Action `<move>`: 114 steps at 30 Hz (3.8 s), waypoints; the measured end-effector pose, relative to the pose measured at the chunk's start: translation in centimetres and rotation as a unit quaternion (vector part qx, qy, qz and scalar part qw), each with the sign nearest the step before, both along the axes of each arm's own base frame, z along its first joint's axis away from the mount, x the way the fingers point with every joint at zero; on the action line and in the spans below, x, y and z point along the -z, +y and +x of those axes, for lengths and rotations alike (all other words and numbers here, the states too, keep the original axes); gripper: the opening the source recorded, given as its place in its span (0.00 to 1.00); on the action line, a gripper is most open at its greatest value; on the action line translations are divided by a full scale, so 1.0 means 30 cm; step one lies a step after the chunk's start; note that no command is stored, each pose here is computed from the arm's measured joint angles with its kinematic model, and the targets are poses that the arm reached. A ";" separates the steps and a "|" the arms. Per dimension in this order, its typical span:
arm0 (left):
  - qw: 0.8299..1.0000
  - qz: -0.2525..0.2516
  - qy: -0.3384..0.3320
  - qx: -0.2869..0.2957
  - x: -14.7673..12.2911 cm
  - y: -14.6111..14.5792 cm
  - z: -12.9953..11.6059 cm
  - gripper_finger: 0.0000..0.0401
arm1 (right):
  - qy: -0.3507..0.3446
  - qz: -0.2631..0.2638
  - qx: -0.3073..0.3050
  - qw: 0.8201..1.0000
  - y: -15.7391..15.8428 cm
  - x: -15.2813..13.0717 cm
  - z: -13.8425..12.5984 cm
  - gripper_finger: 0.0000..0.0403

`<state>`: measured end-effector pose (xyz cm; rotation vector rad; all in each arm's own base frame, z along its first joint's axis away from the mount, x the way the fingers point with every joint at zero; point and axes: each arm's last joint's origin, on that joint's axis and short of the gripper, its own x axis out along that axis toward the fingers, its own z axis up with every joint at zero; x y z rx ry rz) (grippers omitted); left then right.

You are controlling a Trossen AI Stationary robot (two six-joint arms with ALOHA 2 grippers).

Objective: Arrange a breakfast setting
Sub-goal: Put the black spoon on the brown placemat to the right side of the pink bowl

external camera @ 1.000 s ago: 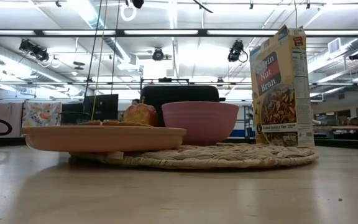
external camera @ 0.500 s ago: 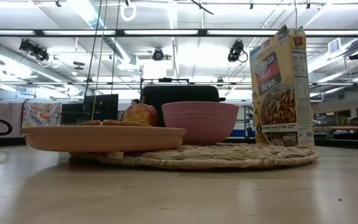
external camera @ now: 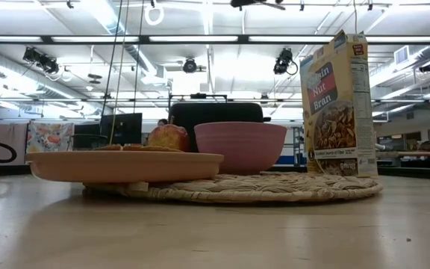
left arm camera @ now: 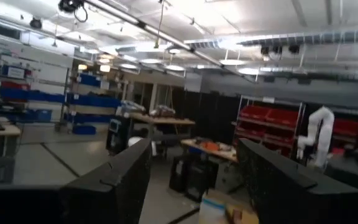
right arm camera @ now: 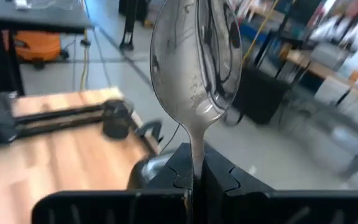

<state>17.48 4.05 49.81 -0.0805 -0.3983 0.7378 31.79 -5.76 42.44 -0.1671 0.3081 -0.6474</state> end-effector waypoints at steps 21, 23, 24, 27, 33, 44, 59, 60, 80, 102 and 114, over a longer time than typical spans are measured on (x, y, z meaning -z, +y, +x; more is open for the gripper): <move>0.994 -0.086 0.070 0.022 0.066 -0.008 -0.059 0.60 | 0.121 0.323 0.108 0.932 0.269 0.113 -0.262 0.03; 0.993 -0.088 0.078 0.021 0.071 -0.009 -0.061 0.60 | 0.133 0.353 0.125 0.918 0.303 0.132 -0.271 0.03; 0.992 -0.089 0.082 0.021 0.074 -0.008 -0.060 0.60 | 0.136 0.368 0.135 0.910 0.319 0.144 -0.273 0.03; 0.989 -0.109 0.098 0.030 0.091 -0.012 -0.070 0.60 | 0.150 0.426 0.164 0.877 0.367 0.183 -0.278 0.03; 0.976 -0.121 0.158 0.089 0.127 -0.060 -0.090 0.60 | 0.119 0.534 0.206 0.811 0.464 0.285 -0.268 0.03; 0.959 -0.115 0.191 0.176 0.141 -0.146 -0.127 0.60 | 0.066 0.589 0.354 0.724 0.548 0.656 -0.178 0.03; 0.949 -0.120 0.179 0.228 0.136 -0.192 -0.133 0.60 | 0.107 0.550 0.448 0.697 0.414 0.885 -0.054 0.03; 0.949 -0.120 0.177 0.231 0.134 -0.195 -0.133 0.60 | 0.114 0.549 0.449 0.695 0.408 0.896 -0.050 0.03; 0.948 -0.117 0.158 0.249 0.121 -0.209 -0.133 0.60 | 0.134 0.534 0.449 0.704 0.344 0.912 -0.045 0.13; 0.948 -0.126 0.153 0.250 0.121 -0.209 -0.133 0.60 | 0.209 0.534 0.405 0.712 0.322 0.912 -0.050 0.27; 0.948 -0.128 0.151 0.250 0.121 -0.209 -0.133 0.60 | 0.241 0.554 0.363 0.709 0.307 0.956 -0.069 0.13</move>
